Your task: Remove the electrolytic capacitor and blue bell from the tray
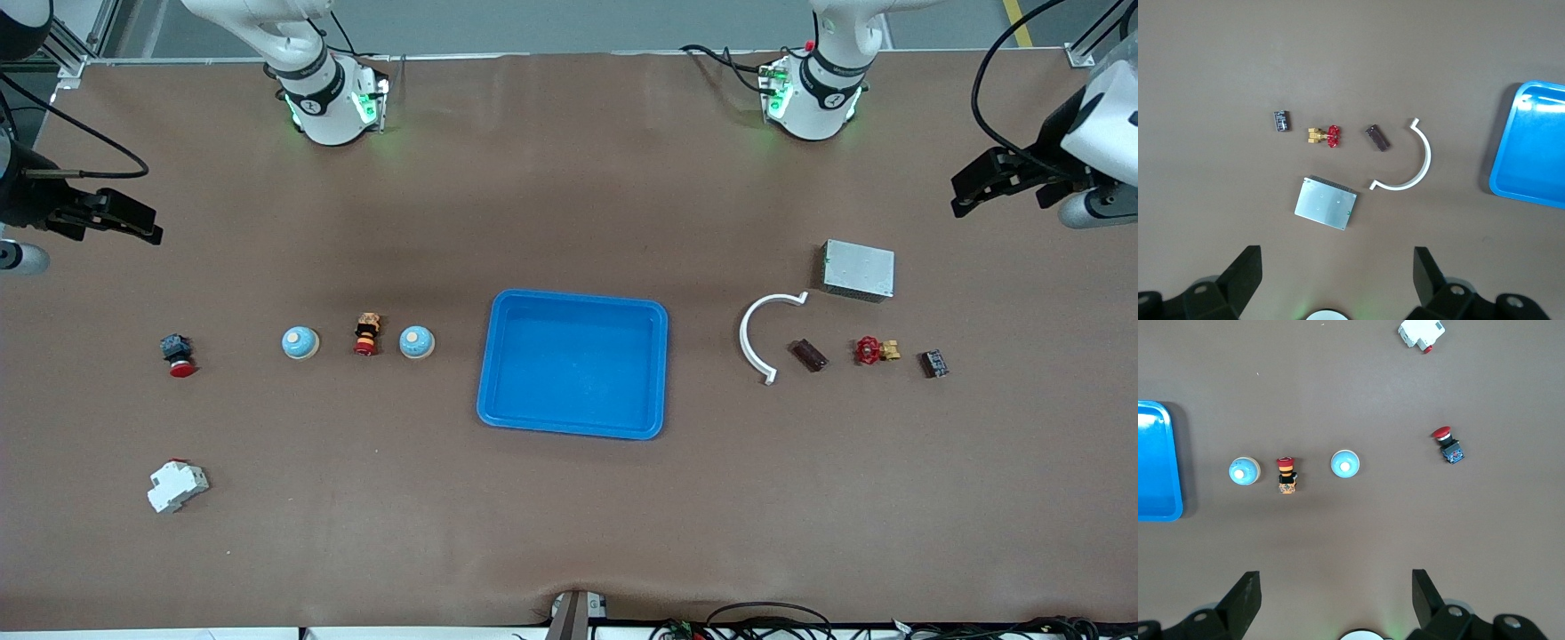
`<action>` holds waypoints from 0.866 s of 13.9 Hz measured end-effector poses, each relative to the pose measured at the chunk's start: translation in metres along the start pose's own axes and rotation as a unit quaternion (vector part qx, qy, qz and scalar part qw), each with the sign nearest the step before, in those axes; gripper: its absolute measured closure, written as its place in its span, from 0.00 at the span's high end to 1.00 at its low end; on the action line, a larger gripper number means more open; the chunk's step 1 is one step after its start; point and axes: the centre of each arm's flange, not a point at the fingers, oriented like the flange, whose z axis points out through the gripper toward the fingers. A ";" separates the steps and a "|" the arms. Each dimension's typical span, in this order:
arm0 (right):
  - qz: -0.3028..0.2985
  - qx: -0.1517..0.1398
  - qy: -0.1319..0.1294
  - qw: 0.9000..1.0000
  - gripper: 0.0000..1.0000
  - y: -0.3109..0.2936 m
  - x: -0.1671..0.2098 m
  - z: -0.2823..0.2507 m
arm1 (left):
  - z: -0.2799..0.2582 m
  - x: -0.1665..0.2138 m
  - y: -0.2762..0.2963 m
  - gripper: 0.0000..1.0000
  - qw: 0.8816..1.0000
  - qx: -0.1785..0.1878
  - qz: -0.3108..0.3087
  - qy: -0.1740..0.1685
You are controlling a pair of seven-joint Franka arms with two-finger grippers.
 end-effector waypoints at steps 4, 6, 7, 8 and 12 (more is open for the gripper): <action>-0.003 -0.001 0.000 1.000 1.00 -0.004 0.000 0.000 | 0.000 0.001 -0.005 1.00 1.000 0.000 -0.004 -0.001; -0.003 -0.001 0.000 1.000 1.00 -0.004 0.000 0.000 | 0.001 0.002 -0.010 1.00 1.000 -0.011 -0.010 -0.004; -0.003 -0.001 0.000 1.000 1.00 -0.004 0.000 0.000 | 0.001 0.002 -0.016 1.00 1.000 -0.026 -0.016 -0.007; -0.003 -0.001 0.001 1.000 1.00 -0.004 0.000 0.000 | 0.001 0.003 -0.021 1.00 0.999 -0.036 -0.023 -0.009; -0.006 -0.001 0.001 1.000 1.00 -0.007 0.000 0.000 | 0.001 0.002 -0.016 1.00 0.999 -0.039 -0.018 -0.010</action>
